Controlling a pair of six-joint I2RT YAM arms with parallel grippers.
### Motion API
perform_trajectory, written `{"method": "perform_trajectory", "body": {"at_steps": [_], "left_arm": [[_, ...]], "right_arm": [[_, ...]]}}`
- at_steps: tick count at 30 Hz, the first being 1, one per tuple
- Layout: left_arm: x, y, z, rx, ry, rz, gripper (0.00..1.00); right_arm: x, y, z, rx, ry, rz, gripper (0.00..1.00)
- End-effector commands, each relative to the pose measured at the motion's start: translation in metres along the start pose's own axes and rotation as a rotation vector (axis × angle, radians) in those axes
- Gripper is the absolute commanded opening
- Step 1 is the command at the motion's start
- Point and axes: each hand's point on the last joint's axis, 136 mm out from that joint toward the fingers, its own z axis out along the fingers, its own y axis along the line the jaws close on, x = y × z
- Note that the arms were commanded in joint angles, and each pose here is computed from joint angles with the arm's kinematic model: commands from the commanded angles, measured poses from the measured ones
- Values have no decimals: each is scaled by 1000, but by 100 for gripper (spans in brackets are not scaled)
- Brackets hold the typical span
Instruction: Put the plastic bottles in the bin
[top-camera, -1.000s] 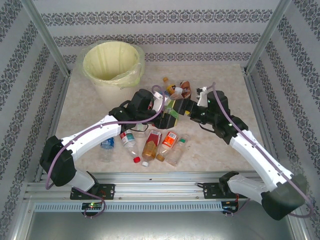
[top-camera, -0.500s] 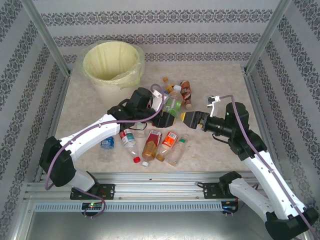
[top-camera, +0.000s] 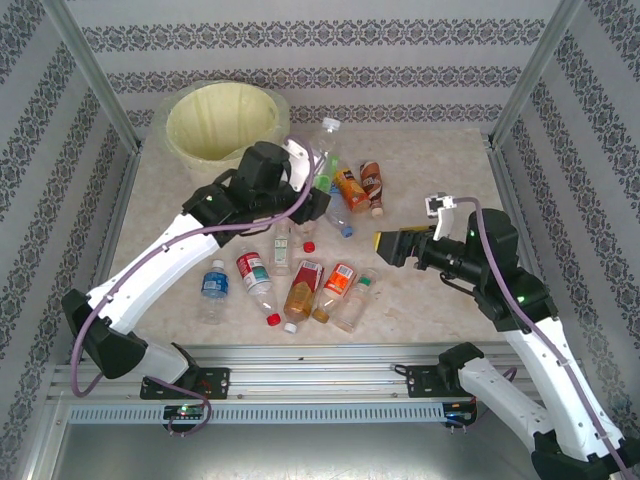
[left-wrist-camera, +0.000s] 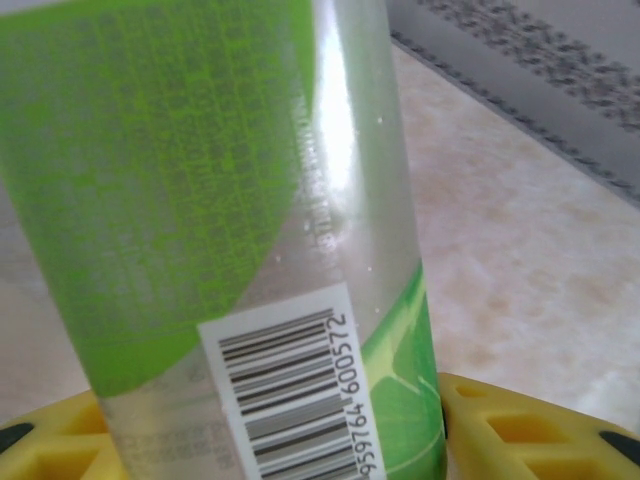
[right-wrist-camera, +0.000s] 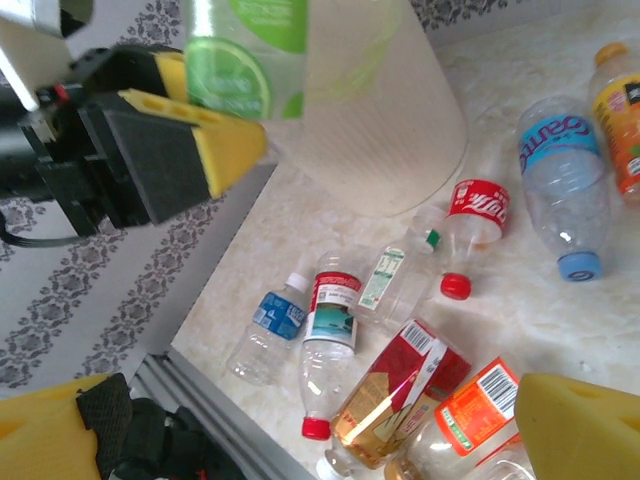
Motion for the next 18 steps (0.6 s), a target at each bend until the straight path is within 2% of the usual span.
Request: {"method": "perform_trajectory", "body": {"at_steps": [1, 6, 18], "left_arm": [[-3, 43, -17, -191, 49, 67, 51], [-21, 83, -27, -302, 51, 49, 51], [-27, 198, -31, -474, 94, -190, 53]], "right_arm": [[-7, 0, -7, 39, -22, -51, 98], [-5, -3, -1, 39, -14, -29, 98], [5, -17, 0, 80, -18, 18, 98]]}}
